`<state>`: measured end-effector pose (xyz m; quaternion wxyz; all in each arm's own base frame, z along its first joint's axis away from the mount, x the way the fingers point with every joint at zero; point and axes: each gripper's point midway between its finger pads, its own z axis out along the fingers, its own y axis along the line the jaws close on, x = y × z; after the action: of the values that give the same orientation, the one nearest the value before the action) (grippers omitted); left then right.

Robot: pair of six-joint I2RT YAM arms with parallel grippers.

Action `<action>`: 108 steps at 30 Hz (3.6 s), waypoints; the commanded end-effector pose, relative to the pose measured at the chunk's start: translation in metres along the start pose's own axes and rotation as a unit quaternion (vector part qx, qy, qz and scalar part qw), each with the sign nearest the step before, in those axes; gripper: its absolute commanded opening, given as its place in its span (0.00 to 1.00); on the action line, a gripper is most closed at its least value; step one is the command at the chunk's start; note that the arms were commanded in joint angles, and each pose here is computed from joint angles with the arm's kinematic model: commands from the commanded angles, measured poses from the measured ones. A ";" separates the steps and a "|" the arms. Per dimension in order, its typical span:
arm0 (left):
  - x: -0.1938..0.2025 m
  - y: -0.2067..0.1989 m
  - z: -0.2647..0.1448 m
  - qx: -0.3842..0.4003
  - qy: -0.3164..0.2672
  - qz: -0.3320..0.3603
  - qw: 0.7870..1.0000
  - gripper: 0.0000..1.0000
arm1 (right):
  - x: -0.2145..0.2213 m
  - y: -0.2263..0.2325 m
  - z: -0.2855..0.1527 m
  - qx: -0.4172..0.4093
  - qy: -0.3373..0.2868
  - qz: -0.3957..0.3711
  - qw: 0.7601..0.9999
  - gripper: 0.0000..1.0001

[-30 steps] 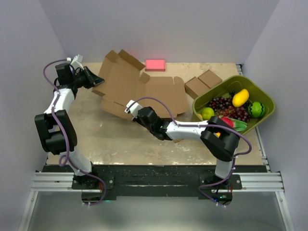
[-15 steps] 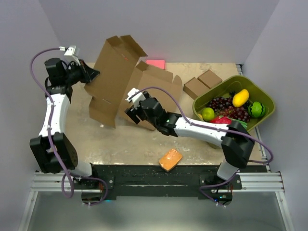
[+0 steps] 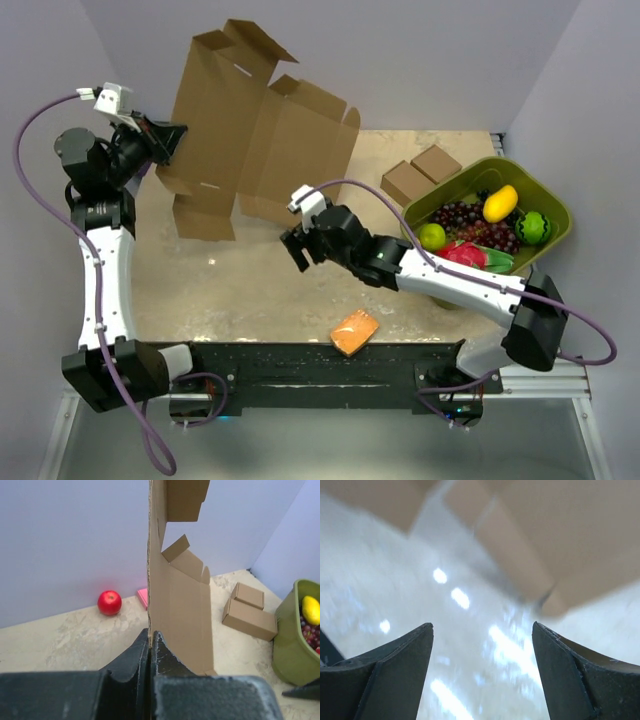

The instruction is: Fold the paper box

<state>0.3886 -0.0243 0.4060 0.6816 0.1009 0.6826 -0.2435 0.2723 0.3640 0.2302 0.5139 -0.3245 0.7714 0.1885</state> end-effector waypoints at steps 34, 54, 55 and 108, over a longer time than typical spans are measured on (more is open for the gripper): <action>-0.103 -0.016 -0.014 -0.046 -0.104 0.002 0.994 0.00 | 0.264 0.092 -0.108 -0.063 0.385 0.184 0.902 0.81; -0.119 -0.055 -0.029 0.007 -0.101 0.005 0.995 0.00 | 0.218 -0.028 0.040 0.073 0.276 0.196 0.938 0.77; -0.121 -0.057 -0.030 0.010 -0.102 0.005 0.995 0.00 | 0.207 -0.034 0.049 0.075 0.261 0.203 0.941 0.77; -0.071 -0.161 -0.072 0.299 0.013 -0.018 0.954 0.00 | -0.278 -0.135 -0.218 0.176 -0.316 -0.128 0.923 0.98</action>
<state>0.2617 -0.1107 0.5008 0.6043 0.2790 0.5950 -0.4505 0.2756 0.2152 0.5470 0.7734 -0.2567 0.5667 0.1220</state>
